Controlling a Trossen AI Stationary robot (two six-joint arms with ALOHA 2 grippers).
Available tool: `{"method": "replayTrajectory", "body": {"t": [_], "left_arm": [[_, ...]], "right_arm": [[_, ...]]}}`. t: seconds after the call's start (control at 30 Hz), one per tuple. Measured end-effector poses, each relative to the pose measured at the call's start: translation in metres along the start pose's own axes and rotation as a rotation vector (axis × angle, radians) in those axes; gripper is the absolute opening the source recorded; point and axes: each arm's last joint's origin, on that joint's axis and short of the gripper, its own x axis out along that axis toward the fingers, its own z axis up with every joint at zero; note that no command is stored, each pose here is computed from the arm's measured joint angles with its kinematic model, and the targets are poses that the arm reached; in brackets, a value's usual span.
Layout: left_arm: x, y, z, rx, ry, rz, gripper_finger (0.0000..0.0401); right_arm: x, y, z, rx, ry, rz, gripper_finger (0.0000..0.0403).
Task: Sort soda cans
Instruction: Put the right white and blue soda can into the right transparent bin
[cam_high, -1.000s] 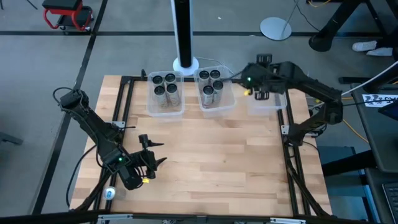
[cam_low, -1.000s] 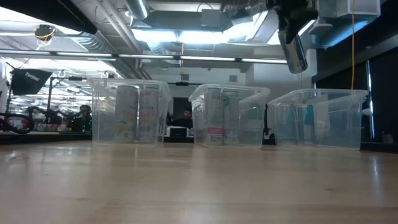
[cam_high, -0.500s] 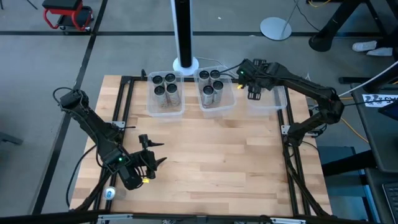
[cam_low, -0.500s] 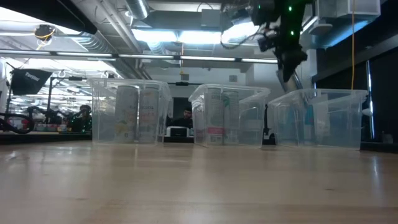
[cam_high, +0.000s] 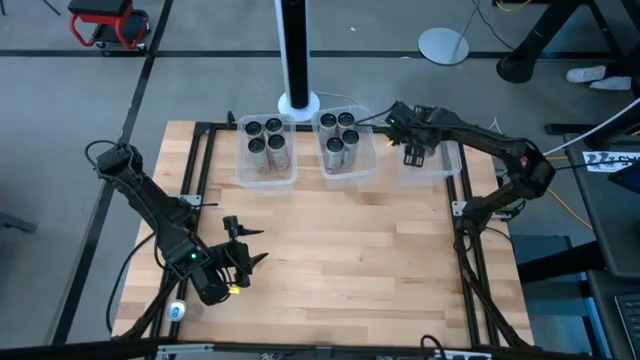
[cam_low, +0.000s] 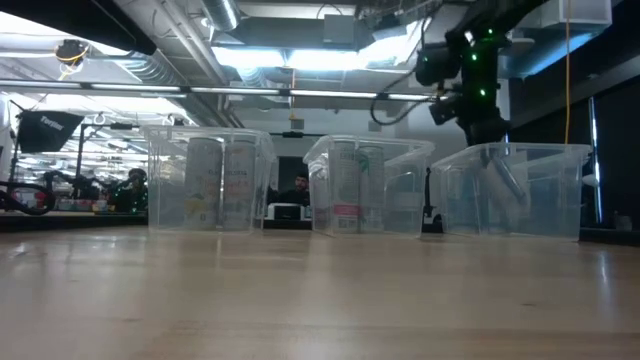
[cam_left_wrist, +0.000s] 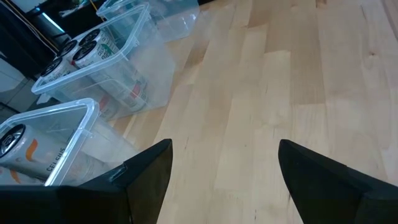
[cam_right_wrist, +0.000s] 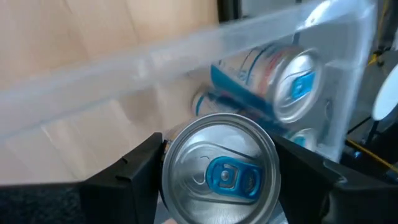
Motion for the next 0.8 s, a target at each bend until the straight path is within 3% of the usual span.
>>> {"method": "replayTrajectory", "body": {"t": [0.3,0.8], "left_arm": [[0.000,0.000,0.000,-0.003,0.000,0.000,0.0280],[0.000,0.000,0.000,-0.028,-0.001,-0.001,0.0280]], "right_arm": [[0.024,-0.003,0.000,0.028,-0.100,0.020,0.0242],[0.025,-0.011,-0.008,0.037,-0.096,0.018,0.0242]]}}
